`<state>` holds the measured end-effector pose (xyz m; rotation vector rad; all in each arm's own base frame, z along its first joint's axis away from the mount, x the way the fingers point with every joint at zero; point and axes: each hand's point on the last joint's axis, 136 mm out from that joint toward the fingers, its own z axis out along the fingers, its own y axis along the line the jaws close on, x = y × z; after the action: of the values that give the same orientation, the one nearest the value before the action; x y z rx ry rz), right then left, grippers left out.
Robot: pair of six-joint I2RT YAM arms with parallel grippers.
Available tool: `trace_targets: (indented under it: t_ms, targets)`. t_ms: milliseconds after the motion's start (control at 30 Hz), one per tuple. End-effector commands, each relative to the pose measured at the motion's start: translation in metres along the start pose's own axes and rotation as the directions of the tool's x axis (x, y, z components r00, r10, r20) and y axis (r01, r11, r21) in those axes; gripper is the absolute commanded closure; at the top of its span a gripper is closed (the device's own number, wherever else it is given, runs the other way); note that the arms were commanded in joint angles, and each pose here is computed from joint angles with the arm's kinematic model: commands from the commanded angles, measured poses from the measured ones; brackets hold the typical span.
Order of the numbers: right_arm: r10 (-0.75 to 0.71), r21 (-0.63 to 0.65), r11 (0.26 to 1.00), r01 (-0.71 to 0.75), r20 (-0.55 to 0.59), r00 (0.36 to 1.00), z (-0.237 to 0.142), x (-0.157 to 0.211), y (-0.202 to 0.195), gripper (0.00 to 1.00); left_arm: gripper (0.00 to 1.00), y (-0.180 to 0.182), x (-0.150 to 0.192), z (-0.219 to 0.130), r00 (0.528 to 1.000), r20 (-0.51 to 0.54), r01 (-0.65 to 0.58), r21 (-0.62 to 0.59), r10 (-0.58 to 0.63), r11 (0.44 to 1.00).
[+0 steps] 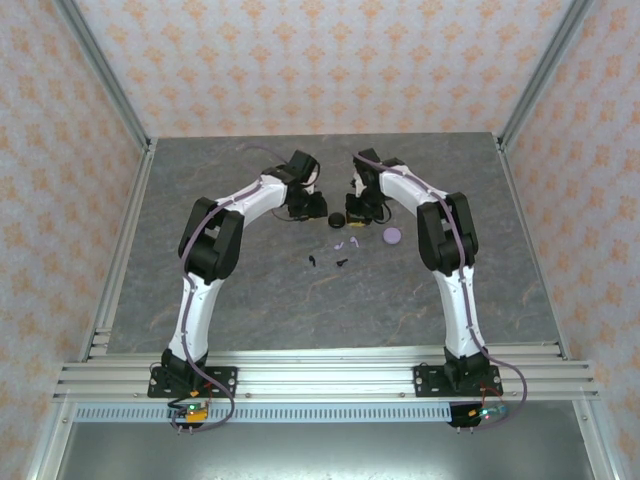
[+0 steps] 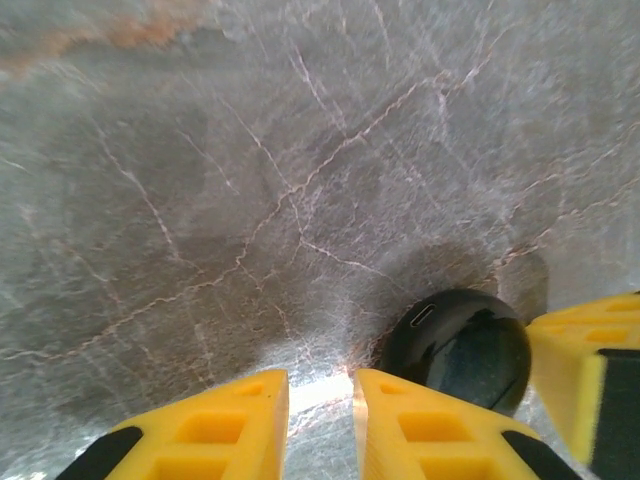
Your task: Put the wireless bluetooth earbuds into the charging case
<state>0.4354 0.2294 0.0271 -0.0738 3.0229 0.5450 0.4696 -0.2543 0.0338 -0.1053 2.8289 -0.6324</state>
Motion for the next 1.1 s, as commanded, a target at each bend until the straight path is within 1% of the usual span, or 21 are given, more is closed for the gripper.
trace_targets:
  t_ms: [0,300,600,733,933,1067]
  targets:
    - [0.015,-0.015,1.000,-0.015,-0.006,1.000,0.005,-0.004,0.005,0.88,0.76,-0.004,0.009,0.004,0.999,-0.038,0.002,-0.007,-0.003,1.000]
    - [0.016,-0.013,1.000,-0.016,-0.016,1.000,0.010,-0.011,0.006,0.88,0.76,0.001,0.026,0.004,0.998,-0.064,-0.010,-0.031,0.008,0.999]
    - [0.002,-0.004,1.000,-0.002,-0.023,1.000,0.016,-0.024,0.008,0.88,0.75,-0.015,0.047,-0.003,0.994,-0.099,-0.041,0.059,0.046,0.997]
    - [-0.001,0.004,1.000,0.001,-0.017,1.000,0.016,-0.030,0.009,0.86,0.74,-0.017,0.055,-0.007,0.992,-0.111,-0.051,0.054,0.057,0.997]
    - [0.008,0.053,0.999,-0.009,0.032,0.999,0.004,-0.039,0.004,0.83,0.69,-0.006,0.054,-0.024,0.995,-0.079,-0.057,-0.018,0.056,0.998]
    - [0.018,0.089,0.996,-0.025,0.076,0.997,-0.012,-0.042,-0.002,0.81,0.66,-0.006,0.044,-0.038,0.997,-0.053,-0.064,-0.021,0.063,0.998]
